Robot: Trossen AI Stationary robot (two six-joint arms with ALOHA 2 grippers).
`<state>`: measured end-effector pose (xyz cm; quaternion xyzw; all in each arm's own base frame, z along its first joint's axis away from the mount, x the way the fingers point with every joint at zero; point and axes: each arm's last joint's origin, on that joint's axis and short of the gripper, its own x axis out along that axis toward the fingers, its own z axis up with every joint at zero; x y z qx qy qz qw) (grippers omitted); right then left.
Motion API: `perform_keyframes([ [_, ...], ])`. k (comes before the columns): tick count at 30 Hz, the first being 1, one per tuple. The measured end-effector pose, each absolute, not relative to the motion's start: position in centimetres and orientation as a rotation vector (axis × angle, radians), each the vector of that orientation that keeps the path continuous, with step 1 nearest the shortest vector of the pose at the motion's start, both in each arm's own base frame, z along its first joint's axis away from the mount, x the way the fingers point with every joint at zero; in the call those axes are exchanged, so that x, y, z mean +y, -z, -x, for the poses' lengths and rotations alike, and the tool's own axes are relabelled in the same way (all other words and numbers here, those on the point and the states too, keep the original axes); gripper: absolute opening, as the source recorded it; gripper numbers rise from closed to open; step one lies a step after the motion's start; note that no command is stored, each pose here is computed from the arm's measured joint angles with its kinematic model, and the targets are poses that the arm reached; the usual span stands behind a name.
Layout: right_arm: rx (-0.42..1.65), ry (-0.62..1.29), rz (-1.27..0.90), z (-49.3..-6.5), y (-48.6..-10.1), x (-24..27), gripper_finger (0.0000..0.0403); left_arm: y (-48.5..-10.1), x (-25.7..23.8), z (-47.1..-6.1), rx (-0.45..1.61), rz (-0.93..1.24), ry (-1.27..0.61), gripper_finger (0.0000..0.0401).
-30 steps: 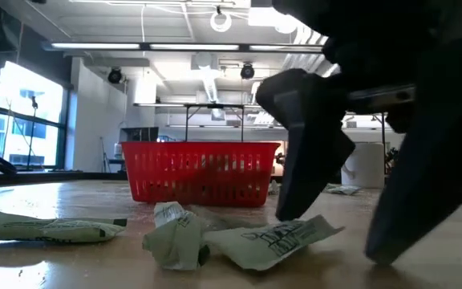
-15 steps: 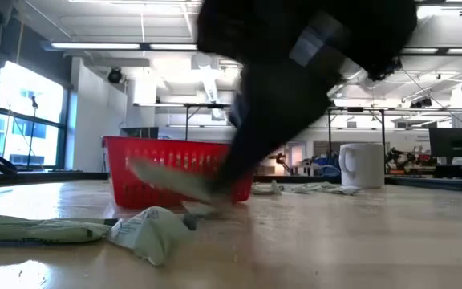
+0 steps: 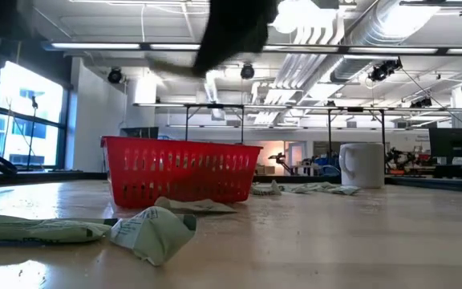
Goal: Pick and place Stevia / Truvia into bins
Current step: Put the green stevia packet into the red basket
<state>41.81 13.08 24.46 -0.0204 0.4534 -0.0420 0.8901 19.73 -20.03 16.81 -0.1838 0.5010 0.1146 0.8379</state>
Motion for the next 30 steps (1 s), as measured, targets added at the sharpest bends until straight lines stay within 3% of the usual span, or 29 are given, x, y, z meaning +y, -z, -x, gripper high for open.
perform_keyframes([
  [4,1.004,0.195,-0.015,-42.4,-23.2,9.1,0.0036,-16.7,-19.8,-21.6,1.031,0.412,-0.164,0.0150],
  [8,1.054,0.136,-0.096,-42.5,-22.8,7.3,0.0108,-16.7,-19.0,-22.8,1.083,0.421,-0.109,0.0150],
  [13,1.065,0.070,-0.047,-42.4,-22.8,7.8,0.0206,-17.7,-18.6,-23.1,1.179,0.416,-0.122,0.0150],
  [16,1.070,0.081,0.039,-41.7,-23.2,9.2,0.0243,-18.4,-19.0,-23.5,1.148,0.431,-0.089,0.0150],
  [22,1.155,0.131,0.271,-38.8,-23.9,12.0,0.0272,-17.9,-19.6,-24.7,1.027,0.323,-0.042,0.0164],
  [30,1.255,0.188,0.220,-33.6,-21.2,16.4,0.0293,-16.2,-20.1,-26.7,0.967,0.298,0.024,0.0264],
])
